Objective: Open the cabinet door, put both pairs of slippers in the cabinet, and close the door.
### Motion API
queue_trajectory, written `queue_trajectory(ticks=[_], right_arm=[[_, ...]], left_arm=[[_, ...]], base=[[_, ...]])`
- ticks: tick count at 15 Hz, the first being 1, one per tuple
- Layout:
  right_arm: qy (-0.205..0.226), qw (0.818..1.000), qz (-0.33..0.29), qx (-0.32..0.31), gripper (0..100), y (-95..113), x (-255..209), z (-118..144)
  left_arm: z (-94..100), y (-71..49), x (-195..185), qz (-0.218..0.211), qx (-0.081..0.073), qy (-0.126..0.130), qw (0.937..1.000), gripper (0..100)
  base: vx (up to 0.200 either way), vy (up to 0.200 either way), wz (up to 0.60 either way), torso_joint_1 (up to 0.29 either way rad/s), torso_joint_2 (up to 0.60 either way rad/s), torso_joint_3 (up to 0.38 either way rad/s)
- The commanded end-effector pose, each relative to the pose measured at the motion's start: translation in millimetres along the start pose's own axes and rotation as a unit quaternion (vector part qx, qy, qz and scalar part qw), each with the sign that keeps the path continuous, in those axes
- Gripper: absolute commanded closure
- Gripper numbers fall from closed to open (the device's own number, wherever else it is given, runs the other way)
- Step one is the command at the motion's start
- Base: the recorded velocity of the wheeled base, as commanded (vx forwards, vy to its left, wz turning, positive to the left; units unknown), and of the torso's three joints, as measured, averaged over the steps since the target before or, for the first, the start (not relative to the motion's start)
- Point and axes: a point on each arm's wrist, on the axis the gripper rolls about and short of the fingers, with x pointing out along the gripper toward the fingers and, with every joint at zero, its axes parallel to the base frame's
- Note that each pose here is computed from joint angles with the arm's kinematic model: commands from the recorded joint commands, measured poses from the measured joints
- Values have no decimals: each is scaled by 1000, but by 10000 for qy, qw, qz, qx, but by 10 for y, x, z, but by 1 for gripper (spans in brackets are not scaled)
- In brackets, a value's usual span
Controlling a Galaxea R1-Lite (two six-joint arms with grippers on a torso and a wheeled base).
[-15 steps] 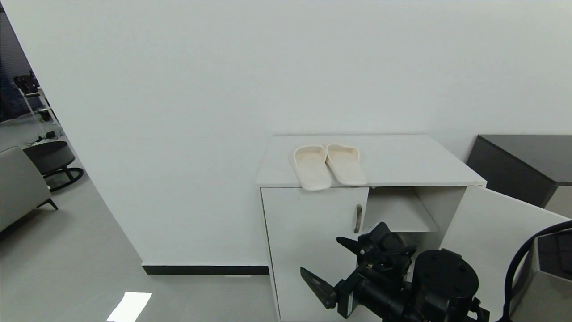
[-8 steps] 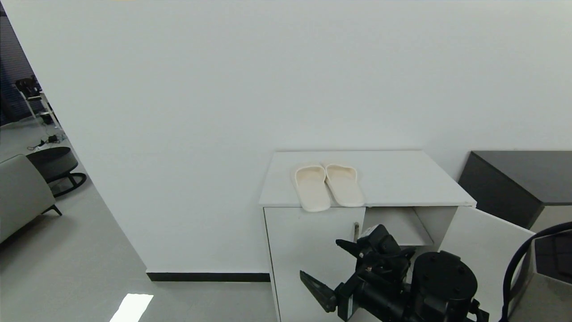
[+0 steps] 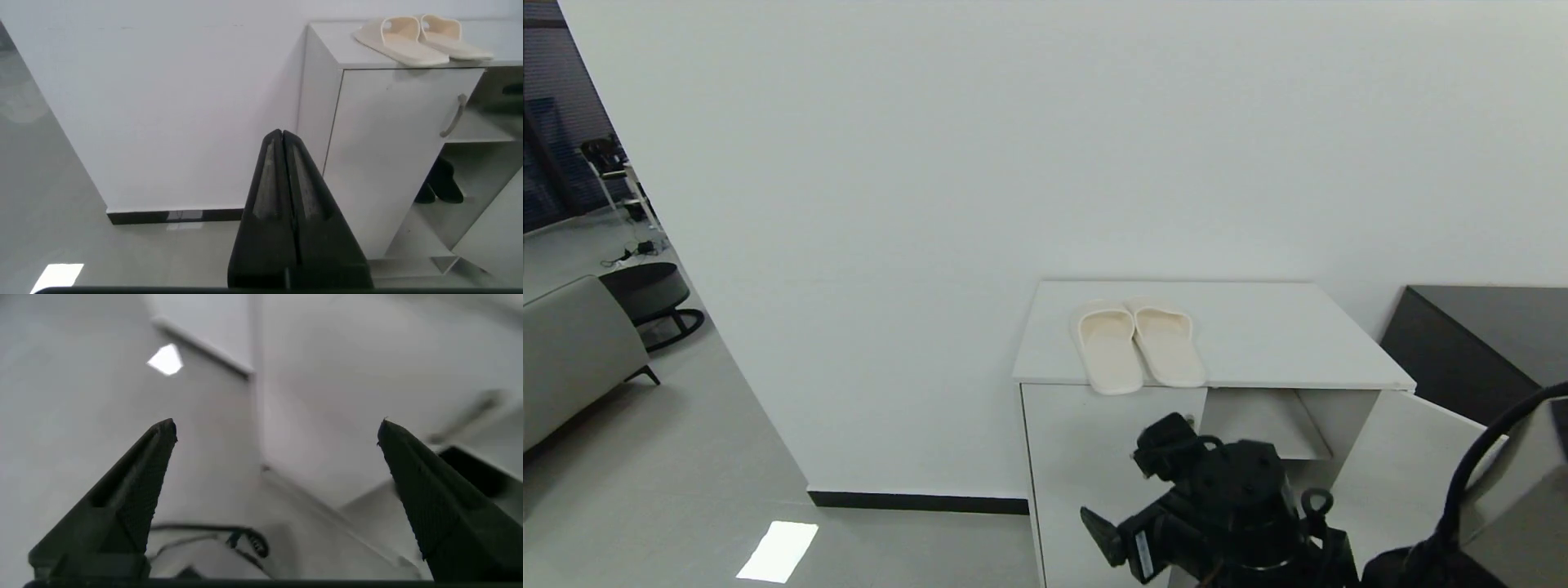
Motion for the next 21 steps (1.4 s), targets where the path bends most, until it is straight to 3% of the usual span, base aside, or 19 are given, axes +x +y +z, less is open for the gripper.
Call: queue_trajectory(ticks=[1,3,7,11,14,21], right_arm=[[-738,9888,-1147,608,0,173,-86,793],[-930,9790,-1681,684,0,134,6,872],[-811,9652,-2367,764,0,-201,181,795],[-858,9732,-1979,804,0,-389,396,683],[-841,9729,-2043,678,0,-491,583,618],[-737,9746,-2038,557,0,-655,995,524]], left_arm=[[1,0,1,-3,8,7,10000,100],[1,0,1,5,8,7,10000,100],[1,0,1,-3,16,7,10000,100],[1,0,1,-3,24,7,10000,100],[1,0,1,-3,16,7,10000,100],[1,0,1,5,1,7,10000,100]], base=[[0,0,0,0,0,0],[0,0,0,0,0,0],[0,0,0,0,0,0],[150,0,0,-3,-2,2],[200,0,0,6,-7,1],[0,0,0,0,0,0]])
